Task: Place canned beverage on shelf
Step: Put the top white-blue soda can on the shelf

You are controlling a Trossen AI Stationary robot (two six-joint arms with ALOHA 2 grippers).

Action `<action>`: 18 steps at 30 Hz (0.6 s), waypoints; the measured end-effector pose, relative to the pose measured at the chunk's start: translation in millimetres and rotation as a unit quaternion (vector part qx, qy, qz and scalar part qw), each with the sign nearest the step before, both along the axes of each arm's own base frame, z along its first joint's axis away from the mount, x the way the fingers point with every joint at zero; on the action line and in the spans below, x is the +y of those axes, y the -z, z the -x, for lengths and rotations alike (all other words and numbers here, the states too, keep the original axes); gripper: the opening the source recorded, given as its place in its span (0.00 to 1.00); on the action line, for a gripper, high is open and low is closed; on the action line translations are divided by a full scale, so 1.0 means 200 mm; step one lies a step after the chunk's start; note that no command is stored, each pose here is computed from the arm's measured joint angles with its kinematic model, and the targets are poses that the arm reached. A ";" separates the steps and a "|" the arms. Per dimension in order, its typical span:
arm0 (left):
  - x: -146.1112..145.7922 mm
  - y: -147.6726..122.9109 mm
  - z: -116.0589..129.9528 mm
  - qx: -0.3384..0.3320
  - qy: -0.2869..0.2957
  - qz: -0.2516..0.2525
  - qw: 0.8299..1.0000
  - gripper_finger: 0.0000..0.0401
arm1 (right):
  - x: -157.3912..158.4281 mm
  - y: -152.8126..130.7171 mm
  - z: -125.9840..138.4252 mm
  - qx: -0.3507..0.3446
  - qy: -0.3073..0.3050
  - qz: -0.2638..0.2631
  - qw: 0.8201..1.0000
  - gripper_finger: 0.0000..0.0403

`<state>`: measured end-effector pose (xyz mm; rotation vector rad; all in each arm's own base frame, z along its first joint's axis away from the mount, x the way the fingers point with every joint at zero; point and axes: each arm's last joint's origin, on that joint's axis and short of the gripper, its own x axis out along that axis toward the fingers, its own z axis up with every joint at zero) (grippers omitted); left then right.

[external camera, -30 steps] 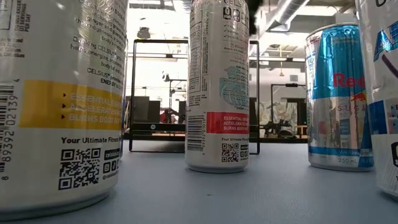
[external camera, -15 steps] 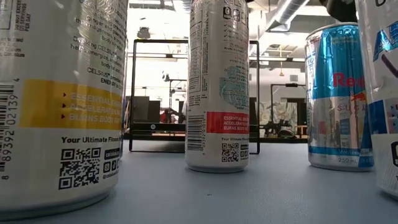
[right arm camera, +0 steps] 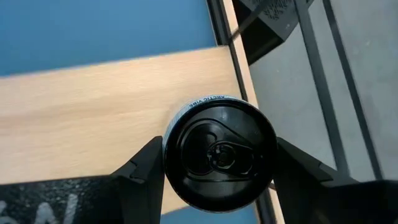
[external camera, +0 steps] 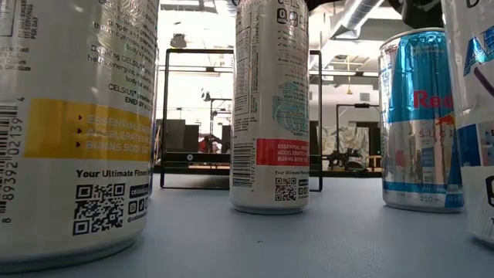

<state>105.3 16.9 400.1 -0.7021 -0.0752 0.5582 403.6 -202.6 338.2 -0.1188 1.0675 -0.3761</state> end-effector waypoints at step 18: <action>0.00 0.05 -0.16 0.041 0.001 0.012 0.999 0.90 | -0.06 0.00 0.03 0.011 -0.020 0.014 1.000 0.53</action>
